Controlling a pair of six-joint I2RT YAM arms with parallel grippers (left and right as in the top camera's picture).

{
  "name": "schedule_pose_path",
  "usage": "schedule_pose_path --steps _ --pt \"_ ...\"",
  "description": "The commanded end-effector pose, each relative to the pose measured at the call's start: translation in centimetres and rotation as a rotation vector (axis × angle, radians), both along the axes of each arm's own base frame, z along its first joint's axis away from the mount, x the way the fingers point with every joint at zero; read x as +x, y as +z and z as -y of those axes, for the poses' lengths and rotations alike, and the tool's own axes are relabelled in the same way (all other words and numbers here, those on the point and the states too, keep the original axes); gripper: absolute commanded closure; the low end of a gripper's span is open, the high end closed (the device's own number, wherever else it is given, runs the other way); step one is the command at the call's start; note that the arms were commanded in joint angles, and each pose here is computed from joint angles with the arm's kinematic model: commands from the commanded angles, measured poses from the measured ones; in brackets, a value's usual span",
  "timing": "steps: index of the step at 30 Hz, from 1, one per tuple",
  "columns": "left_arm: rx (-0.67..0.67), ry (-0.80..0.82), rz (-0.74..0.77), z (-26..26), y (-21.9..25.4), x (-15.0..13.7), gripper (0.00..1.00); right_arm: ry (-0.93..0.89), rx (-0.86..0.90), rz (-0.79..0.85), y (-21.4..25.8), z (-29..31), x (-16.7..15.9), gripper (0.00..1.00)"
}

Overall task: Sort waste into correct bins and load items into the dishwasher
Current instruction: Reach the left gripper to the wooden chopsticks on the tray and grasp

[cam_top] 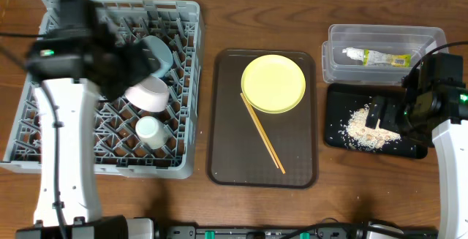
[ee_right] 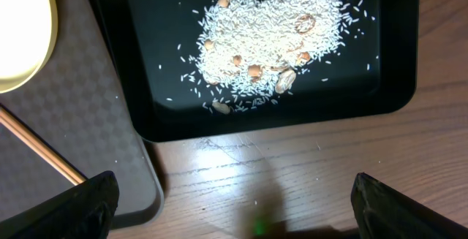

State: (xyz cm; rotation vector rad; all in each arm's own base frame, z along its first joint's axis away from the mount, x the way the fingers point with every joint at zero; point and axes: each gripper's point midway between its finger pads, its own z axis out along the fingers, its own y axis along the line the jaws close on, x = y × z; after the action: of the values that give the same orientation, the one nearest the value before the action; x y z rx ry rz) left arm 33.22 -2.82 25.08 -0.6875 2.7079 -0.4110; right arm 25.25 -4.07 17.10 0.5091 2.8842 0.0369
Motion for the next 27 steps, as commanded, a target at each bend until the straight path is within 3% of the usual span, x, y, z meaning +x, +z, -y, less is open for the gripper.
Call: schedule_pose_path --steps 1,8,15,27 --pt "0.102 0.061 -0.054 2.0 -1.6 -0.7 0.10 -0.020 -0.017 0.021 0.7 0.6 0.1 0.01" --pt "0.163 -0.050 -0.098 9.7 -5.3 -1.8 0.10 -0.020 -0.016 0.021 0.7 0.6 0.1 0.01" --pt "0.214 -0.148 -0.220 15.5 -12.2 -3.4 0.10 -0.020 -0.016 0.021 0.7 0.6 0.0 0.01" --pt "0.362 -0.204 -0.423 18.4 -21.6 -5.7 0.10 -0.020 -0.016 0.021 0.7 0.6 0.0 0.01"
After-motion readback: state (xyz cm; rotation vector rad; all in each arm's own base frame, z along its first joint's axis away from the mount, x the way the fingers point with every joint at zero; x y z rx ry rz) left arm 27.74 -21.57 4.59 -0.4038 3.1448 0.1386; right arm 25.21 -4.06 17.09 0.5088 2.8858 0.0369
